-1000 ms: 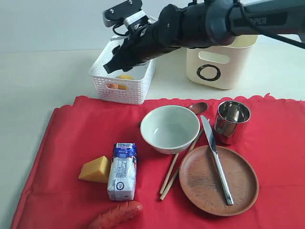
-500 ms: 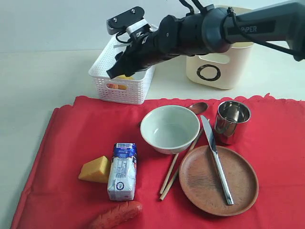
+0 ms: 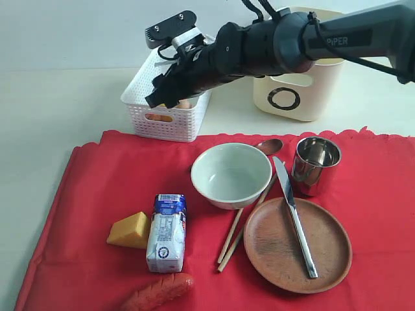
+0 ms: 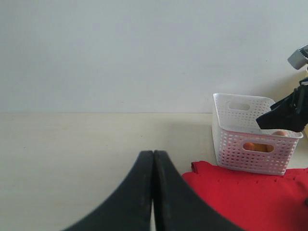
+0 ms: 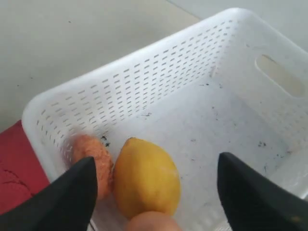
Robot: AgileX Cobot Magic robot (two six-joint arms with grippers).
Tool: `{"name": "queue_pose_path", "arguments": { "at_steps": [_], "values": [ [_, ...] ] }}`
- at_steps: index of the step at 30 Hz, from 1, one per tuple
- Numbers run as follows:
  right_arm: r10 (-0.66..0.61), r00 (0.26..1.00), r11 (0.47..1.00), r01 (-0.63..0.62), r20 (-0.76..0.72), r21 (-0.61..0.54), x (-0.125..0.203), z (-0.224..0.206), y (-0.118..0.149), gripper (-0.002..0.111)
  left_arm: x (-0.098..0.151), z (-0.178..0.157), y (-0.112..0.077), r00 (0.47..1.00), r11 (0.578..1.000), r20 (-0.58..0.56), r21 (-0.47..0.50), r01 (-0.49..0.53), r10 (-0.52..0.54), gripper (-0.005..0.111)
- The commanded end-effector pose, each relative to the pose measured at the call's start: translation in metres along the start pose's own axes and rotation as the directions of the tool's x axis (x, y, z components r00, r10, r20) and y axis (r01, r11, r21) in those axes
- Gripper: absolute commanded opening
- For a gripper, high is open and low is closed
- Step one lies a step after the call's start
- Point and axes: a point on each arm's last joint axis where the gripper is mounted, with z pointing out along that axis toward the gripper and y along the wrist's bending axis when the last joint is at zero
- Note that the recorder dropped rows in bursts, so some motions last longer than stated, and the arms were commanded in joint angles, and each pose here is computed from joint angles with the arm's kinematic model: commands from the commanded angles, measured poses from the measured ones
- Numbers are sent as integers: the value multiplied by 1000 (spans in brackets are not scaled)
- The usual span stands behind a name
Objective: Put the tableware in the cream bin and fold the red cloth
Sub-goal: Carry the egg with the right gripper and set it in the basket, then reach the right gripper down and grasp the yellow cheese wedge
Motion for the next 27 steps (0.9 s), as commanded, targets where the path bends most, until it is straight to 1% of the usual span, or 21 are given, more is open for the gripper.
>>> {"name": "queue_pose_path", "arguments": {
  "at_steps": [1,4,7,14,18,19,21,23,27],
  "values": [
    [15,1000,1000,-15,-2,-3,-2,-2,-2,70,0,0,0,1000,1000,7,0,6,-6,1],
    [21,999,999,-22,-44,-28,0,-4,0,70,0,0,0,1000,1000,7,0,6,-6,1],
    [21,998,999,-23,-58,-46,-5,-12,2,70,0,0,0,1000,1000,7,0,6,-6,1],
    [7,998,996,-13,-63,-89,-27,-48,5,70,0,0,0,1000,1000,7,0,6,-6,1],
    [-11,996,991,-1,-90,-135,-36,-68,14,70,0,0,0,1000,1000,7,0,6,-6,1],
    [-28,994,988,11,-106,-152,-36,-72,17,70,0,0,0,1000,1000,7,0,6,-6,1],
    [-105,985,977,76,-139,-200,-35,-77,25,70,0,0,0,1000,1000,7,0,6,-6,1],
    [-198,964,953,147,-176,-267,-31,-80,38,70,0,0,0,1000,1000,7,0,6,-6,1],
    [-319,922,900,222,-221,-374,-23,-82,65,70,0,0,0,1000,1000,7,0,6,-6,1]
  ]
}}
